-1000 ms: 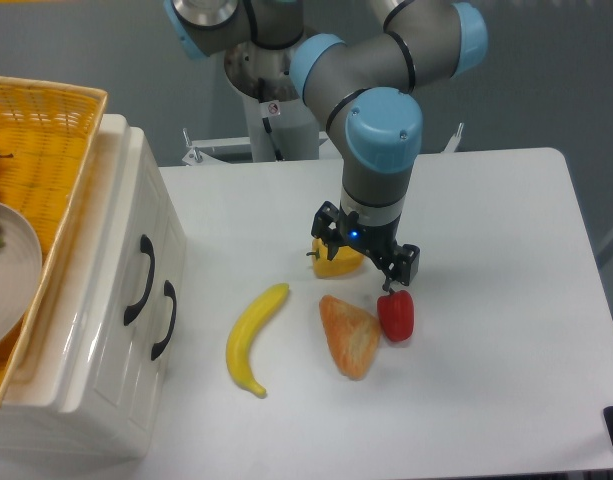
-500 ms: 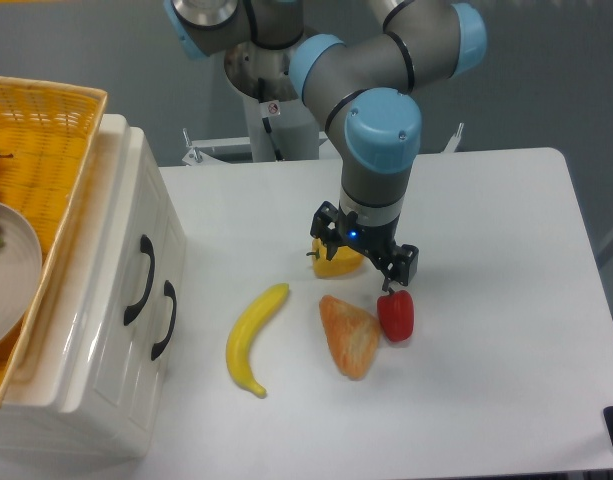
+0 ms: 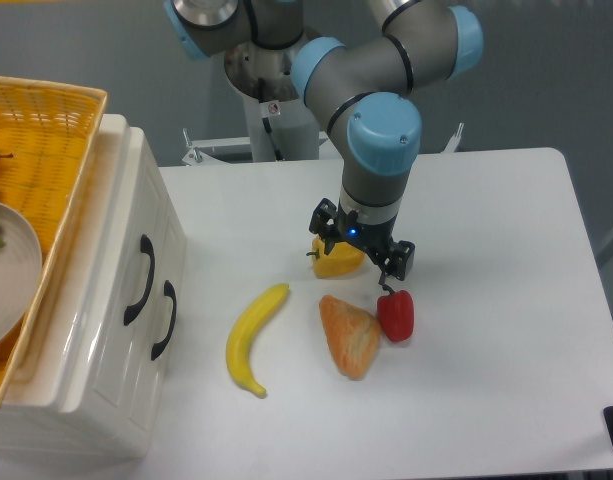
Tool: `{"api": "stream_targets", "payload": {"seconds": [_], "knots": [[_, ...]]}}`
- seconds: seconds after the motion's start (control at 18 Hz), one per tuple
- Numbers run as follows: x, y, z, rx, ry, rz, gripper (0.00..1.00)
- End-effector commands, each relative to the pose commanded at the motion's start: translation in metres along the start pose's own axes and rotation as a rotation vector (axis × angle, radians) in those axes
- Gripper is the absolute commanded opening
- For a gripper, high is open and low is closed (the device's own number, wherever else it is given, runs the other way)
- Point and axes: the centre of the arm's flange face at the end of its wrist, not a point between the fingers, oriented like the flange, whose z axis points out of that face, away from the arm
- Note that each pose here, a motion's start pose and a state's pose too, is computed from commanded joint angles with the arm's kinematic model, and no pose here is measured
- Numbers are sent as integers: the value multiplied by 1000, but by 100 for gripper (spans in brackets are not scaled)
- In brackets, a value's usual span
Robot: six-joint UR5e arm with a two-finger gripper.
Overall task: Slide the top white drawer open
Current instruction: 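Move the gripper toward the top drawer's black handle and lower it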
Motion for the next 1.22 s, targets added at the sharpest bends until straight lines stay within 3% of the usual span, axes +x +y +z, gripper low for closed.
{"api": "stream_targets", "payload": {"seconds": [0.44,0.89,1.22], "knots": [[-2,-7,-9,23,-7,-199,100],[5,-46,-11,39,-16,-325,100],[22,-73,-10,121,93,-522,100]]}}
